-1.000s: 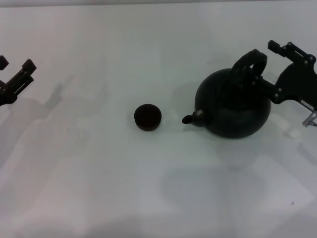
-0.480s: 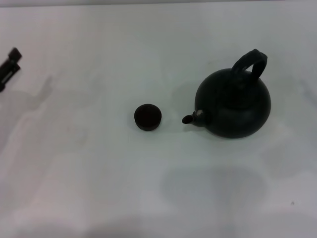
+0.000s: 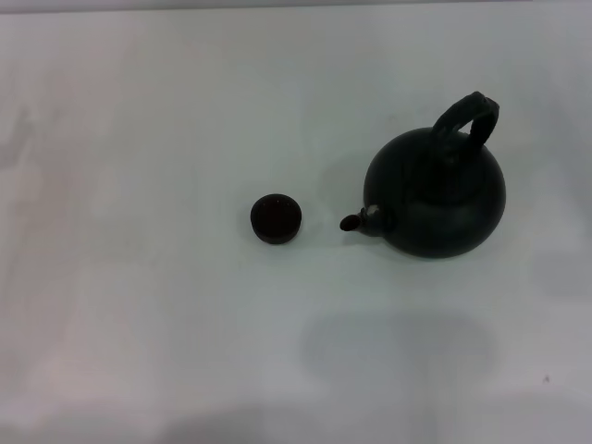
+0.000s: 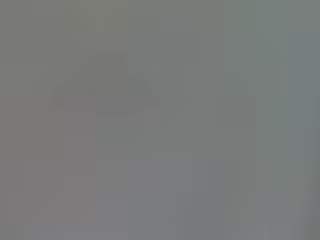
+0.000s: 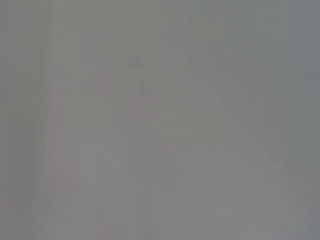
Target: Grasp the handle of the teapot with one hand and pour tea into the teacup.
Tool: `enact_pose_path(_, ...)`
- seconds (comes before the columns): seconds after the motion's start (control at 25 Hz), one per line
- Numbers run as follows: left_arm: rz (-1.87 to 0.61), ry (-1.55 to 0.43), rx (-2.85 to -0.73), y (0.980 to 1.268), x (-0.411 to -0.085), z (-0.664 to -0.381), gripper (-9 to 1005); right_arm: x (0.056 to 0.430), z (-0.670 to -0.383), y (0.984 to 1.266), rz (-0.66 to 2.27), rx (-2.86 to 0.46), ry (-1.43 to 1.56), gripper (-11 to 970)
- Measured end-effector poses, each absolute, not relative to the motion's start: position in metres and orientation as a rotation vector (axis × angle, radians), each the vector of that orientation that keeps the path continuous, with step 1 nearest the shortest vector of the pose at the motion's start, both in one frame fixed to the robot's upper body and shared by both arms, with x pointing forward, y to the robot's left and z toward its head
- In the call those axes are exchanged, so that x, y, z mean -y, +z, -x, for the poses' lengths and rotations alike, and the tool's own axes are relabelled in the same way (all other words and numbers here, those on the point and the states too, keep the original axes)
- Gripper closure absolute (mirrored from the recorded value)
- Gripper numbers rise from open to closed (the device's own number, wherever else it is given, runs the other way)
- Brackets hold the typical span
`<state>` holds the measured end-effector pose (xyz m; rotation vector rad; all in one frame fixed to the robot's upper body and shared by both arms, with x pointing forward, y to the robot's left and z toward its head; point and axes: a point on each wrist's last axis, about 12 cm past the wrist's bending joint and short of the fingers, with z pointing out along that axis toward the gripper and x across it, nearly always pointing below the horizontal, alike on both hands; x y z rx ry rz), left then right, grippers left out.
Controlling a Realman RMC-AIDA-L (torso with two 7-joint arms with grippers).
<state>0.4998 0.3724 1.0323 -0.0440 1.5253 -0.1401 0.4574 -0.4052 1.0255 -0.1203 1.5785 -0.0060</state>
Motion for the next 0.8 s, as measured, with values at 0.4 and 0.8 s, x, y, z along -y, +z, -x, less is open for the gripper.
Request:
enact_pose_path(0.4,0.048,-0.093,-1.567,1.035,-0.379,-0.516,150,0.41,-0.47,1.022,-0.021,-1.565,-0.104,94)
enact_pose_path(0.8,0.038,-0.092,-1.562,1.038,-0.376,-0.521,150,0.406,-0.467,1.03,-0.03,-1.478,-0.087,94)
